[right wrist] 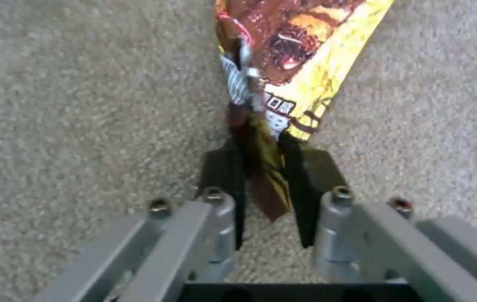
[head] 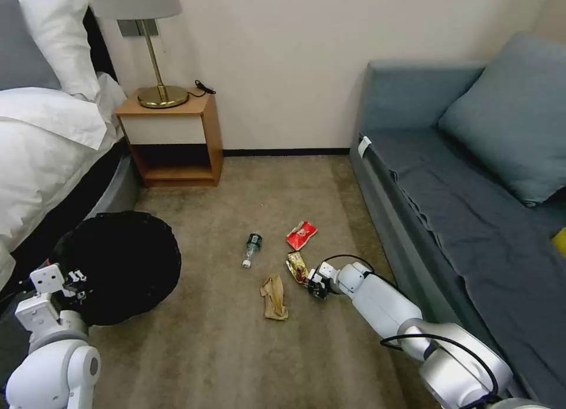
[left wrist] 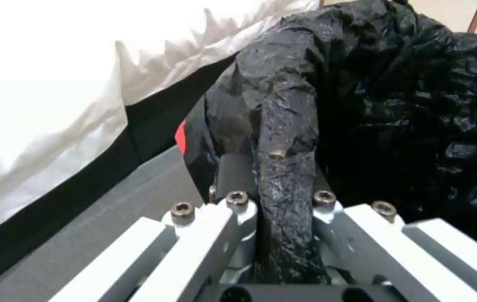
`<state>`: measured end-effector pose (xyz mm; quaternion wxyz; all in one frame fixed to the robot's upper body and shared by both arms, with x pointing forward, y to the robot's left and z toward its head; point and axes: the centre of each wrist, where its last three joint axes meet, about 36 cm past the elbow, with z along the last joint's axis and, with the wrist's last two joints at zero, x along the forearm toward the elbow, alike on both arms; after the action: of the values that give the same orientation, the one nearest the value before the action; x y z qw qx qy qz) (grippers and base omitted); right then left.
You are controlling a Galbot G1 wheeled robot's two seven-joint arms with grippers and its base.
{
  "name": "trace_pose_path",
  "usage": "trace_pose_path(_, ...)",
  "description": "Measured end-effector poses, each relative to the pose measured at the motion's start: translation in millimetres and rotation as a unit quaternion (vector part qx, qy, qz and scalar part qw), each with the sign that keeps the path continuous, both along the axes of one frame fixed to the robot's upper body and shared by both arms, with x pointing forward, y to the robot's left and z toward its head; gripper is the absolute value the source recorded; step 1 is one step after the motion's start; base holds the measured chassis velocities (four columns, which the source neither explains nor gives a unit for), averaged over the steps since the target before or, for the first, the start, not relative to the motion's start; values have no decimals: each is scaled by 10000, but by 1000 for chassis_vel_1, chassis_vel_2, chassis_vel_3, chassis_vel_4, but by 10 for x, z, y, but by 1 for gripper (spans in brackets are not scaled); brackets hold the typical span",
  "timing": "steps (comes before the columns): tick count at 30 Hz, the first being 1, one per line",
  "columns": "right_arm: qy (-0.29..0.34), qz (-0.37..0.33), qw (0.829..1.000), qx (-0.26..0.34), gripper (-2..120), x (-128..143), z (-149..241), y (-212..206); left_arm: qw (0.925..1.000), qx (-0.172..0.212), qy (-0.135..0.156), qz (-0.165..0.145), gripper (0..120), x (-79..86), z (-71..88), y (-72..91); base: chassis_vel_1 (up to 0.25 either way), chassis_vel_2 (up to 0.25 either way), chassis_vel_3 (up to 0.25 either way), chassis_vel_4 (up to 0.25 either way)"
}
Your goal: Pick up the trash bin, then pick up the garbage on the floor and place it into the trash bin.
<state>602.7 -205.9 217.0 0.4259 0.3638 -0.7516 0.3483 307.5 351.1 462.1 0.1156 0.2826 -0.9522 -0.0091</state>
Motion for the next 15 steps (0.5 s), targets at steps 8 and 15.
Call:
trace_pose_path(8,-18,-29,10000,-36,0,-22,-15,-31,10000,-10,-1,-10,4,4,-5,-8,0,0,0,0)
trace_pose_path(15,-61,-38,10000,22,0,-42,16,-59,10000,-8,-2,-12,4,4,-4,-14,0,0,0,0)
